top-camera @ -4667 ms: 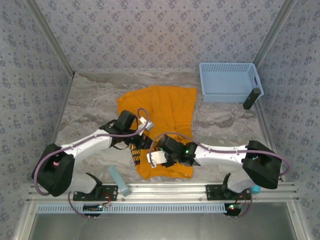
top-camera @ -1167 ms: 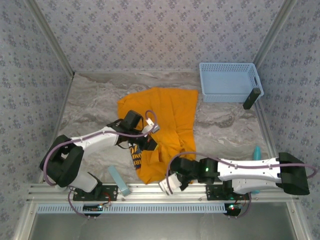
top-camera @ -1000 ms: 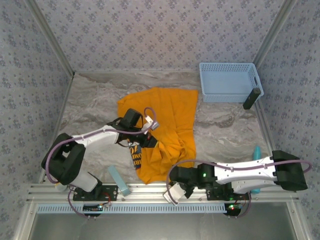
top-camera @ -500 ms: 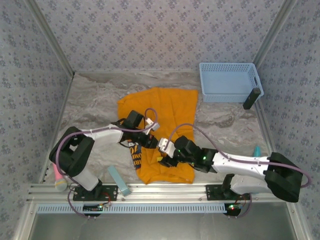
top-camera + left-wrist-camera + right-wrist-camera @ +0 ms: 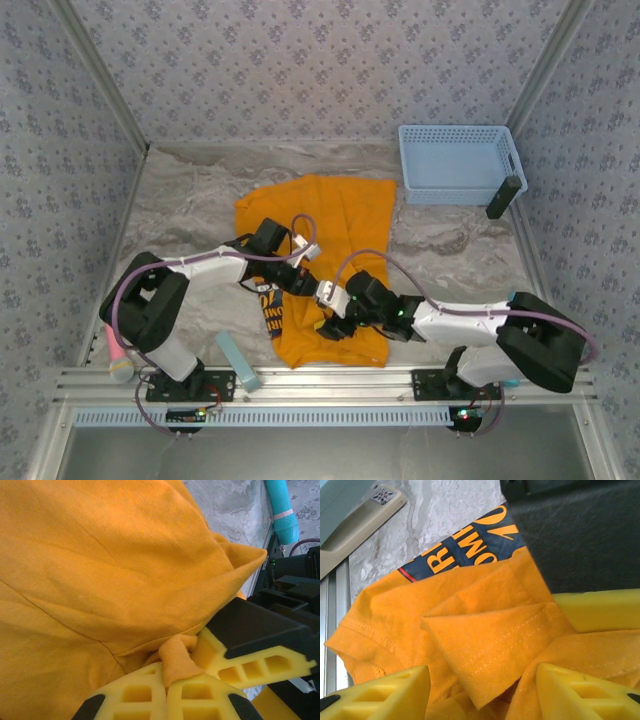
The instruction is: Fold the inside-out t-shirt
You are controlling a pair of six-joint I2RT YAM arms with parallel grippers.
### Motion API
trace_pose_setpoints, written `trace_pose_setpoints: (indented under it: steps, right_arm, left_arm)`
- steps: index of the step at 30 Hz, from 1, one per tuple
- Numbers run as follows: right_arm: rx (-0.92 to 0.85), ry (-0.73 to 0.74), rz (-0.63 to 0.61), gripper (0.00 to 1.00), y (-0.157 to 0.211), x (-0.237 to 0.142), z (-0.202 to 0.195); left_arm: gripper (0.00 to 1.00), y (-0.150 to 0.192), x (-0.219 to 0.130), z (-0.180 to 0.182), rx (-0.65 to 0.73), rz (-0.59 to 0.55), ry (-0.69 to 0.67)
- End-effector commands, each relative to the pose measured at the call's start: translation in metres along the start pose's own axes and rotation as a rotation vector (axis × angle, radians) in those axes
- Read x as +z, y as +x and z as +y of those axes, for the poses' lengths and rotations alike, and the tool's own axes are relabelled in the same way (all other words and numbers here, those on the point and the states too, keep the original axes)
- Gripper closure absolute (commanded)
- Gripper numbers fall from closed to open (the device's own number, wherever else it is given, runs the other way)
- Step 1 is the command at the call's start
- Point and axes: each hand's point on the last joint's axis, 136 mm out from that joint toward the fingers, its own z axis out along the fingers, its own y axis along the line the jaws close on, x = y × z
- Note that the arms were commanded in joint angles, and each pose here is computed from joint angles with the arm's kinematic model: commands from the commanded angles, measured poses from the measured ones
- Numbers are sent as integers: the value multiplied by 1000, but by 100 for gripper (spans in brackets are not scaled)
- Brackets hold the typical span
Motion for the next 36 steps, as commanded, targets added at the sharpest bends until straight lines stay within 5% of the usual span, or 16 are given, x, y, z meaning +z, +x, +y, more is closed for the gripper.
trace_pose_setpoints:
  steps: [1, 6, 14, 16, 19, 27, 36]
  right_arm:
    - [-148, -158, -40, 41, -4, 3, 30]
    - [-333, -283, -56, 41, -5, 4, 65]
    - [-392, -336, -68, 41, -7, 4, 84]
    - [-382, -272, -89, 40, -9, -3, 75]
    - [-308, 20, -63, 38, -10, -9, 27]
    - [-191, 254, 0, 30, 4, -4, -17]
    - [-168, 142, -13, 28, 10, 2, -4]
  left_arm:
    - [97, -9, -10, -16, 44, -16, 23]
    - [97, -17, -17, -20, 52, -56, 2]
    - [96, -19, -25, -25, 61, -82, -19]
    - [96, -18, -26, -25, 55, -84, -18]
    - [96, -16, -26, -25, 49, -91, -18]
    - [96, -15, -20, -19, 45, -82, -19]
    - [96, -16, -21, -25, 60, -88, -5]
